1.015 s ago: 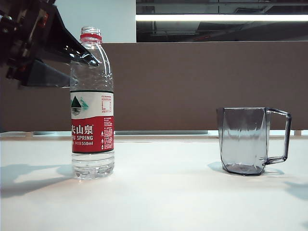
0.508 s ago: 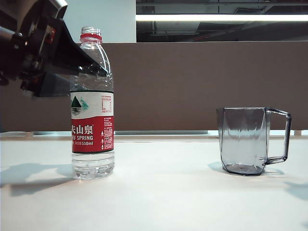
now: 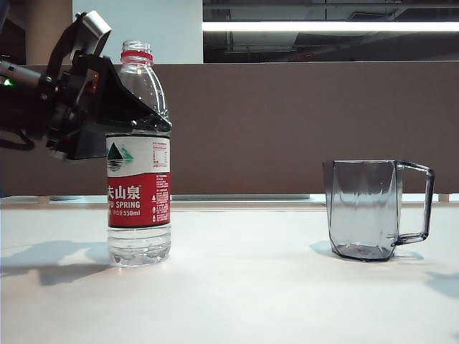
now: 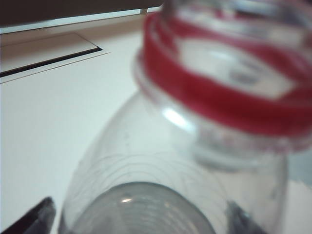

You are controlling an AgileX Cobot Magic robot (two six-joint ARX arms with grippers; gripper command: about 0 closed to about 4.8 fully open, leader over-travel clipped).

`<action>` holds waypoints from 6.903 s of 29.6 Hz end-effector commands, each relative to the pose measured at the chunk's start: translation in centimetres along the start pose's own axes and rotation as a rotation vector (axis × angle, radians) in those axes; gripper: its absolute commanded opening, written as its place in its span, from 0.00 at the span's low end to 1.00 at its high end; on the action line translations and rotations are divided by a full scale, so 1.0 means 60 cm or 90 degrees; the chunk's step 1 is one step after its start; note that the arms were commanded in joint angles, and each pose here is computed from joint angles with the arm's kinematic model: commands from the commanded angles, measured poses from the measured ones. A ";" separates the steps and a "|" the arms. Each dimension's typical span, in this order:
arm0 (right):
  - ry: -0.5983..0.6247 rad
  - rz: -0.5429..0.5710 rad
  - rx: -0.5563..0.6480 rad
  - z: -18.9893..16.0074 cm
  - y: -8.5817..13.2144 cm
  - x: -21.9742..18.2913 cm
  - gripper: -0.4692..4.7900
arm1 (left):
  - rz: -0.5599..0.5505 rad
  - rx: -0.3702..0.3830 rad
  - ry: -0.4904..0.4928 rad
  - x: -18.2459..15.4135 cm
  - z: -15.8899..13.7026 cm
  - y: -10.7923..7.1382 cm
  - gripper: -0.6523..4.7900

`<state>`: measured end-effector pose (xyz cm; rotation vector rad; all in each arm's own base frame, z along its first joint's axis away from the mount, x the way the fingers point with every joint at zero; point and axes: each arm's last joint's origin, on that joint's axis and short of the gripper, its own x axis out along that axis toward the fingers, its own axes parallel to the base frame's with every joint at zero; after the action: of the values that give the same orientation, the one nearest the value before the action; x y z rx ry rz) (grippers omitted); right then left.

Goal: Pick up the mineral water bottle with the left hand on the table and pour water into the mug until it's half full.

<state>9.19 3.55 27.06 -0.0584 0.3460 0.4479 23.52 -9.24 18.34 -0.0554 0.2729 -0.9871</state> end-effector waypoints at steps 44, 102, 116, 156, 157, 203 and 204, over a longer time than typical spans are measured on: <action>-0.016 -0.003 -0.009 0.007 0.000 -0.002 0.09 | -0.053 0.045 -0.013 0.027 -0.001 -0.024 0.88; 0.014 -0.002 -0.005 -0.001 0.000 -0.003 0.09 | 0.034 0.060 -0.047 0.073 0.081 -0.044 0.63; 0.013 0.001 -0.005 -0.001 0.000 -0.003 0.09 | 0.131 0.166 0.007 0.130 0.122 -0.093 0.63; 0.014 0.015 -0.005 -0.001 0.001 -0.003 0.09 | 0.159 0.429 0.194 0.283 0.119 -0.159 0.63; 0.013 0.014 -0.005 -0.001 0.001 -0.003 0.09 | 0.157 0.435 0.200 0.289 0.121 -0.158 0.63; 0.011 0.015 -0.005 -0.001 0.001 -0.003 0.09 | 0.221 0.698 0.263 0.317 0.136 -0.176 0.63; 0.011 0.015 -0.006 -0.001 0.001 -0.003 0.09 | 0.220 0.699 0.261 0.317 0.136 -0.177 0.63</action>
<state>9.00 3.53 26.63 -0.0664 0.3927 0.4665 26.90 -31.15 23.03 1.1793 0.1396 -0.7134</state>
